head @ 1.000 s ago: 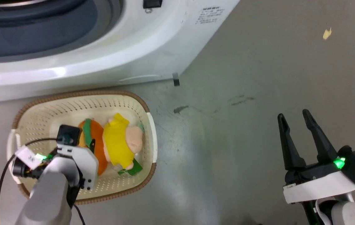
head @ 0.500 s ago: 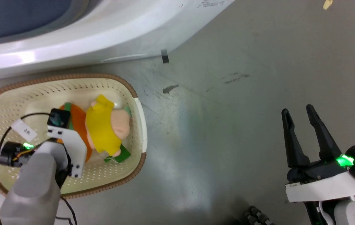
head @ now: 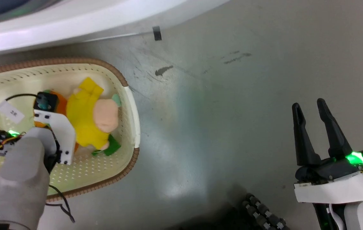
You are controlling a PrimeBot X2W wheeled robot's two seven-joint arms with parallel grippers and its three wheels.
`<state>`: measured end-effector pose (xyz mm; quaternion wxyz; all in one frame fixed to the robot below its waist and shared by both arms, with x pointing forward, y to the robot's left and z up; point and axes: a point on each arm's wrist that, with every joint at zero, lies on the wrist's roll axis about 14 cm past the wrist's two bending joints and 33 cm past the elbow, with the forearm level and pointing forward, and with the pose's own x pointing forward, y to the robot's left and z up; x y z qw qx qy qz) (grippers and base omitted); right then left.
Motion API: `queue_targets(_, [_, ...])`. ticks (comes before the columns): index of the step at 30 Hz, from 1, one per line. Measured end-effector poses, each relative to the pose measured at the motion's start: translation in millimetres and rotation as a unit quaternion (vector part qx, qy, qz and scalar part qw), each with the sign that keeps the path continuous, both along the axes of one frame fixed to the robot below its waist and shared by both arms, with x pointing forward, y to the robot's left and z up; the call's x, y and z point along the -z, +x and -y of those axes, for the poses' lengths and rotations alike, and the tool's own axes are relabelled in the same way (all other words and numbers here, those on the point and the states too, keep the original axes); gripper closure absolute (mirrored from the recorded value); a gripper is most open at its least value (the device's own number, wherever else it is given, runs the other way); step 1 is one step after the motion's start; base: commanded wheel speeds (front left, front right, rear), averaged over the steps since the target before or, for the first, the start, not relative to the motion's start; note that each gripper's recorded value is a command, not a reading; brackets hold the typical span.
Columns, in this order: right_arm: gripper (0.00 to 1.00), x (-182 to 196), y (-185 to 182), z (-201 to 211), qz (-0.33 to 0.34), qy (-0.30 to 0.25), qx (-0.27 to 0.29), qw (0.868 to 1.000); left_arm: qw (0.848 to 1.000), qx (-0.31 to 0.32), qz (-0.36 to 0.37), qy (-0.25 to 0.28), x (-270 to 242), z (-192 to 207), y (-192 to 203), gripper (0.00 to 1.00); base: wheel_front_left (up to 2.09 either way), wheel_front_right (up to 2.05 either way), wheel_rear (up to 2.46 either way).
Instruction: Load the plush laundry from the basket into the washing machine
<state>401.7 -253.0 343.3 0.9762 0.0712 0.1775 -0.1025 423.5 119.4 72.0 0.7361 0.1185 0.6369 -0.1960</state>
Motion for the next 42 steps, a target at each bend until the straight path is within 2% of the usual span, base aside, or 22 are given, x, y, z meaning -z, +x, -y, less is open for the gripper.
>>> queue_targets(5, [0.0, 2, 2, 6, 0.0, -0.008, 0.005, 1.0, 1.0, -0.007, -0.008, 0.0, 14, 2, -1, 1.0, 0.0, 0.0, 0.0])
queue_targets(15, [0.0, -23, 14, 16, 0.041, -0.03, 0.008, 0.999, 0.999, -0.05, -0.002, -0.012, 20, 8, 0, 1.0, 0.0, 0.0, 0.0])
queue_targets(18, [0.0, -40, 13, 24, 0.058, -0.051, 0.011, 0.997, 0.997, -0.068, 0.008, -0.028, 9, 16, -5, 1.0, 0.0, 0.0, 0.0])
queue_targets(21, [0.0, -56, 9, 27, 0.072, -0.065, 0.011, 0.995, 0.989, -0.132, 0.026, -0.056, -11, 25, -9, 1.0, 0.0, 0.0, 0.0])
queue_targets(26, [0.0, -80, 4, 14, 0.101, -0.068, -0.008, 0.993, 0.982, -0.147, 0.082, -0.08, -57, 19, -9, 1.0, 0.0, 0.0, 0.0])
queue_targets(35, [0.0, -117, -9, -12, 0.152, -0.06, -0.039, 0.986, 0.952, -0.186, 0.216, -0.115, -143, -4, -5, 1.0, 0.0, 0.0, 0.0])
queue_targets(42, [0.0, -147, -13, -31, 0.199, -0.049, -0.063, 0.977, 0.917, -0.217, 0.297, -0.152, -200, -7, -8, 1.0, 0.0, 0.0, 0.0])
